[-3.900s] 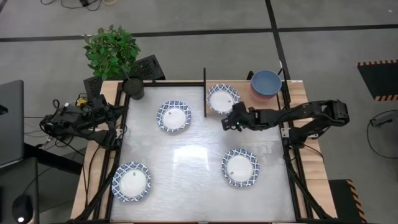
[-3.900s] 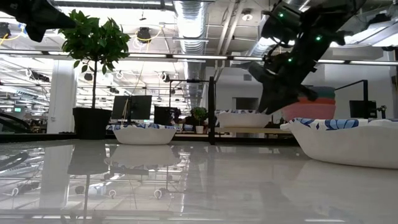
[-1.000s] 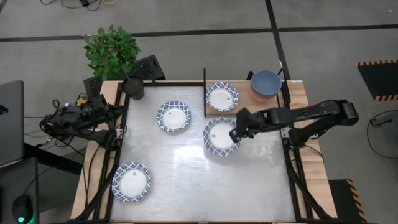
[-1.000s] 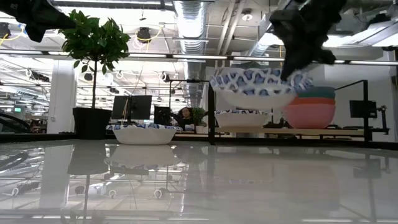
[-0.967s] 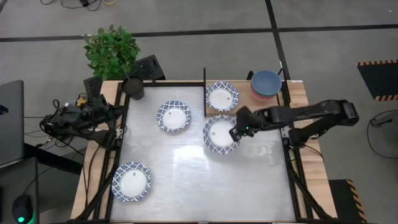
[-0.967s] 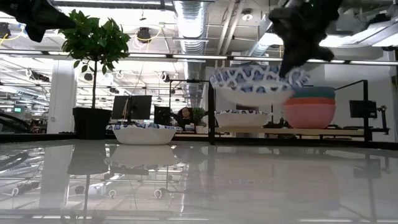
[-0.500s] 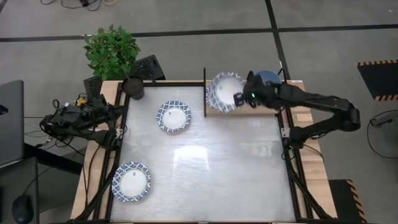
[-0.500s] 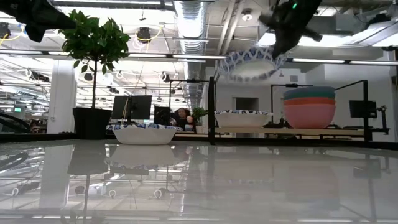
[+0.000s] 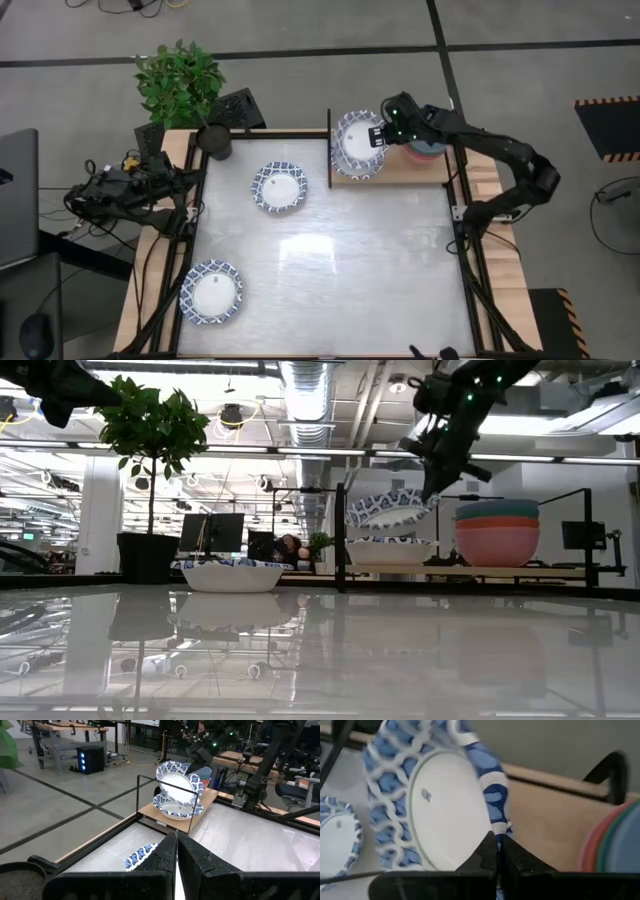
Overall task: Place and stack bowls onto a shelf
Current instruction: Stack the right blue pattern bowl on top of the other blue pattern bowl on the shelf
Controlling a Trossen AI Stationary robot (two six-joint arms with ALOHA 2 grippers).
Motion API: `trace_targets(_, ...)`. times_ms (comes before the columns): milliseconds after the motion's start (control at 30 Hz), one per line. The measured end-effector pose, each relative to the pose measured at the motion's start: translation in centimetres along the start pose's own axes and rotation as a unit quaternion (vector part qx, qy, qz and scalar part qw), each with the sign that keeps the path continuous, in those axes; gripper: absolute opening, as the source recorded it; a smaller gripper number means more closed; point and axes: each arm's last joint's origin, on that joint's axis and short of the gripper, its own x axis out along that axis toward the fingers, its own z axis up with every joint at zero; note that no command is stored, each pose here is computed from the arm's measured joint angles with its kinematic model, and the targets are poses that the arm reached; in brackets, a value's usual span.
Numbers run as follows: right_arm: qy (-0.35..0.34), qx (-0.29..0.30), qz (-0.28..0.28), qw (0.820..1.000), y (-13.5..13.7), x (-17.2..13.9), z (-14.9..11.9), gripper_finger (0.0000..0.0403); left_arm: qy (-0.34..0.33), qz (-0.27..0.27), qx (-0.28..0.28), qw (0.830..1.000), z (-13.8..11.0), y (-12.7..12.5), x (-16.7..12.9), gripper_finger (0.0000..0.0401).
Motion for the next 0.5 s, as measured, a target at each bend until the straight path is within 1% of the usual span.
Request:
trace_targets(200,0.031,0.020,0.034,0.999,-1.0,1.5,0.8,0.0024,0.000,0.000,0.000,1.000,0.0,0.0,0.0,0.0000)
trace_targets(300,0.049,0.023,0.055,0.997,-1.1,2.3,0.9,0.0023,0.000,0.000,0.000,1.000,0.0,0.0,0.0,0.0000)
trace_targets(500,0.084,0.020,0.070,0.994,-1.3,3.8,0.7,0.0026,0.000,0.000,0.000,1.000,0.0,0.0,0.0,0.0000)
